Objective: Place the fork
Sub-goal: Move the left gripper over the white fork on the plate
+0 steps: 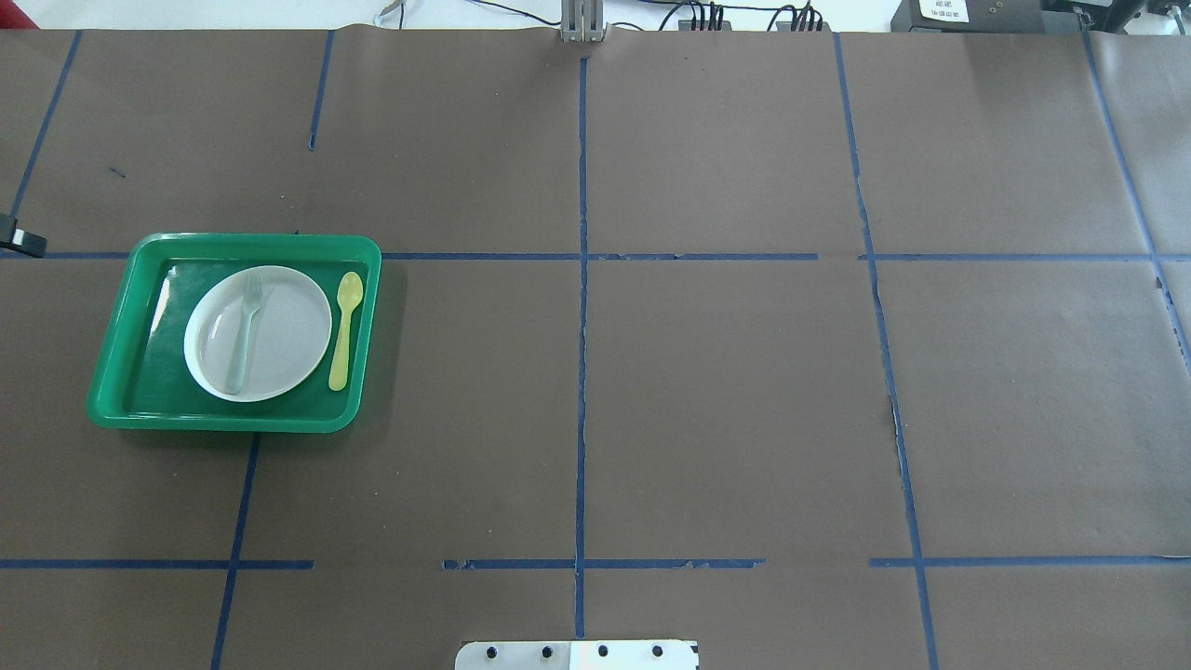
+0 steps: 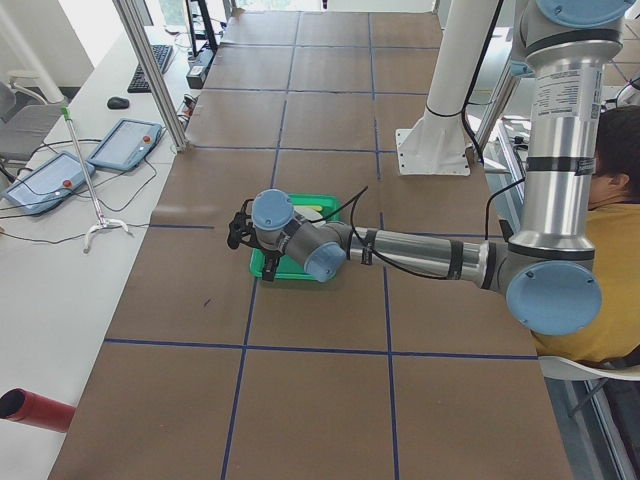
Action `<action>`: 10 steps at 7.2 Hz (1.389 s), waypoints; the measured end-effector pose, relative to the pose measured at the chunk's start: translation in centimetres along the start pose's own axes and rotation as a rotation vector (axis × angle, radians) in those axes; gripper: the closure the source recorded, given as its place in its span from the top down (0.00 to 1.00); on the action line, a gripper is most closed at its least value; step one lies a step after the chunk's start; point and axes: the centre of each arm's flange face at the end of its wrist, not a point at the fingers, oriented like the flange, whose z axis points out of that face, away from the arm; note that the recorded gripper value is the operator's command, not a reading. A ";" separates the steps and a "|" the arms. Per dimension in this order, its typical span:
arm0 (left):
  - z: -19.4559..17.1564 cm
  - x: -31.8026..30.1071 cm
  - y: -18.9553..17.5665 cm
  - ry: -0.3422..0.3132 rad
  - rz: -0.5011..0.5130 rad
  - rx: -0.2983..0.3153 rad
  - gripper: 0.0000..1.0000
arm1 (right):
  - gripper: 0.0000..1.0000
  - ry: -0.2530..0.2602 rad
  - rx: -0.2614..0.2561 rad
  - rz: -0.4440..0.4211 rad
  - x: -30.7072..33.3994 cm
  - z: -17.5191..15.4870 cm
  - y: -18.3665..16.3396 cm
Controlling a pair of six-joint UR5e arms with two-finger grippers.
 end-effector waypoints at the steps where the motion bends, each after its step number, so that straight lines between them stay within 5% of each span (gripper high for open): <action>1: 2.9 3.3 -0.4 -0.036 -0.024 0.023 1.00 | 1.00 0.000 0.000 0.000 0.0 0.0 0.0; 5: 9.2 11.4 -0.2 -0.078 -0.070 0.050 0.99 | 1.00 0.000 0.000 0.000 0.0 0.0 0.0; 10: 14.9 17.9 0.3 -0.175 -0.051 -0.083 0.87 | 1.00 0.000 0.000 0.000 0.0 0.0 0.0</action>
